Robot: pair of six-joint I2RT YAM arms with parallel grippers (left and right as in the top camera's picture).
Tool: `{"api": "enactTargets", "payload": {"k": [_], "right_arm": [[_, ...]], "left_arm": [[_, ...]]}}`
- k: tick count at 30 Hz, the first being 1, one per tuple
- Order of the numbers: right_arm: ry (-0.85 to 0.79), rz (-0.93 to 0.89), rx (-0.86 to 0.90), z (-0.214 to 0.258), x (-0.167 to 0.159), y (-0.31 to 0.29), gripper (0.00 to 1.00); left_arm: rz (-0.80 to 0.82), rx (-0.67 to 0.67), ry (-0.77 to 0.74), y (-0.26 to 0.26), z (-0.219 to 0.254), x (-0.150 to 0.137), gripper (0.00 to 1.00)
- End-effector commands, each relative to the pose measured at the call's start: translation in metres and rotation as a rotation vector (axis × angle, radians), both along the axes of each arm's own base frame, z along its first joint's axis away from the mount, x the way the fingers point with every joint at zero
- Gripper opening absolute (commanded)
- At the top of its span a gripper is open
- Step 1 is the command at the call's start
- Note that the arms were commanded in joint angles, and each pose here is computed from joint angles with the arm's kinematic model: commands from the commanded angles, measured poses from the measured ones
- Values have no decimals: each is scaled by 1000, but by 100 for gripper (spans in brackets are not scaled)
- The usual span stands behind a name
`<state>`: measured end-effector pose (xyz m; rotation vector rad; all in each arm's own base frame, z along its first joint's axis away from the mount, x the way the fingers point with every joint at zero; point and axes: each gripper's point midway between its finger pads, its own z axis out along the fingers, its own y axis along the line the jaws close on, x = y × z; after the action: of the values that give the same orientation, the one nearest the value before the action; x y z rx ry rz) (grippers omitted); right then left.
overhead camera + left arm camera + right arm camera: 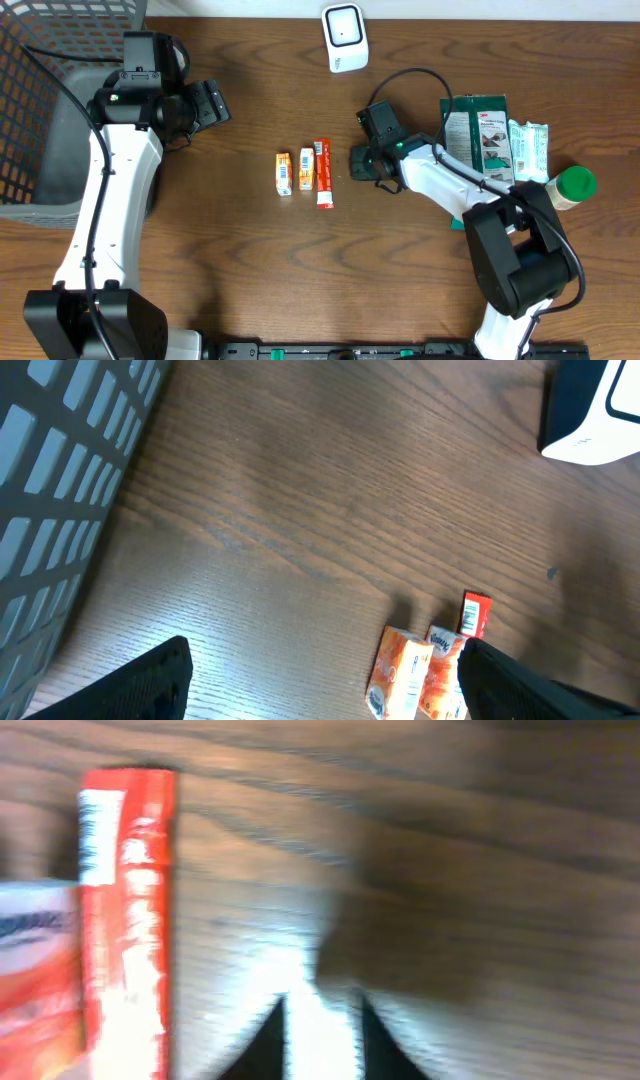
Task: Scan the item barcode
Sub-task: 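Lower the right gripper and pinch the red stick packet's end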
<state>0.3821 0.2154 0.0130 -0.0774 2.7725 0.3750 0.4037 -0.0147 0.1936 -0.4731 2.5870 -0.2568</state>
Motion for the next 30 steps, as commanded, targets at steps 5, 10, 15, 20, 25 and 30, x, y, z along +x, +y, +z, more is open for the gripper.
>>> {"api": "enactTargets", "payload": {"k": [5,10,15,20,25,30], "right_arm": [[-35,66,24,13,-11,28,14],[-73,64,-37,12,-14,33,39],[-75,71,-25,13,-20,45,40],[-78,77,-15,13,-24,52,40],[-78,75,-5,12,-27,58,41],[-88,64,-31,10,-27,56,42]], "left_arm": [[1,16,-8,3,3,-1,86],[1,16,-8,3,3,-1,86],[1,16,-8,3,3,-1,86],[1,16,-8,3,3,-1,86],[1,16,-8,3,3,-1,86],[1,16,-8,3,3,-1,86]]}}
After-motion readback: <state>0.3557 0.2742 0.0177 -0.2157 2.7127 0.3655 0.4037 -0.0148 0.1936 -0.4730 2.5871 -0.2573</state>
